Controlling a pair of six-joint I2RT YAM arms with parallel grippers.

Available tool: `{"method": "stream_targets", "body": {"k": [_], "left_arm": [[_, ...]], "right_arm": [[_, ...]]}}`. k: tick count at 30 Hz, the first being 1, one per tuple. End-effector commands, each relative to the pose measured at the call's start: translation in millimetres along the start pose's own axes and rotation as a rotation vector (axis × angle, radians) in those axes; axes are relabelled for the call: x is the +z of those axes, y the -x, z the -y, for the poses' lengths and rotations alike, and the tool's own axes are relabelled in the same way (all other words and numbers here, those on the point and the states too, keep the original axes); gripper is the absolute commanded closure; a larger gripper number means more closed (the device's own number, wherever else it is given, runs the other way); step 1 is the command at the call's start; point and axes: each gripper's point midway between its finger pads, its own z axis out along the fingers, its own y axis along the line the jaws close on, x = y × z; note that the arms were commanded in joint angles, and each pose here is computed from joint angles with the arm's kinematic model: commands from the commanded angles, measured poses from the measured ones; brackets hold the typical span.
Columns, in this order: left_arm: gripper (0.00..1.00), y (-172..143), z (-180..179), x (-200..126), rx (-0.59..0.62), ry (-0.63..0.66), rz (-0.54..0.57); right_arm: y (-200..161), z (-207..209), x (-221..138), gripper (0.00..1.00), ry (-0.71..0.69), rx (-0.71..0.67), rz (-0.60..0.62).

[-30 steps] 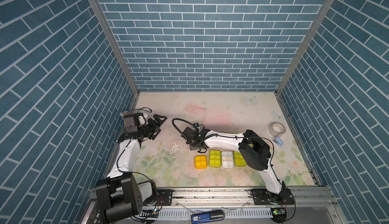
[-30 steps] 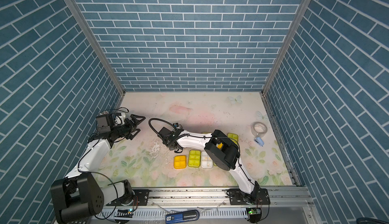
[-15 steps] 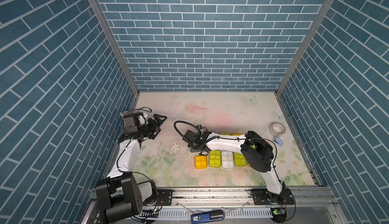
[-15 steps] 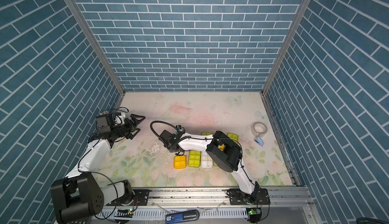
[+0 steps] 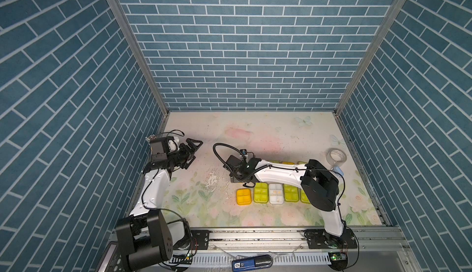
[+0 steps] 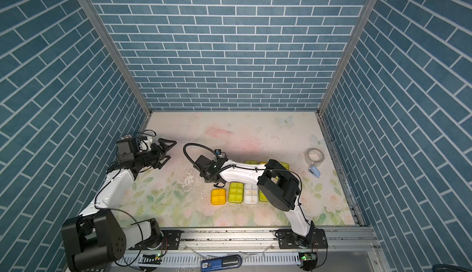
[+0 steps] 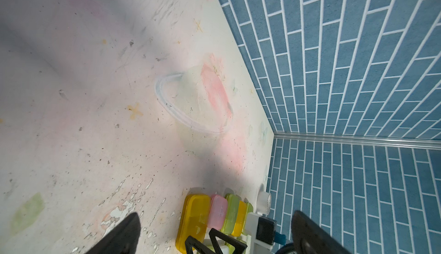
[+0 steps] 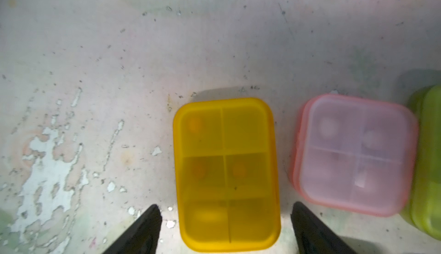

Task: Close pillboxes
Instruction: Move the pillbox to the center of the board.

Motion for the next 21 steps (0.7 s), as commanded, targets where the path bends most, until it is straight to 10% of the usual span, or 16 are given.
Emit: {"method": "stream_targets", "body": {"k": [1,21], "left_arm": [[0.00,-4.6,6.8,1.4,0.032,-0.039,-0.014],[0.00,-47.6,82.5,-38.6,0.701,0.116,0.126]], "right_arm": [[14.8,7.0,-25.0,0.13,0.000,-0.006,0.056],[131.4,114.1,-208.3,0.09,0.109,-0.212,0.549]]}}
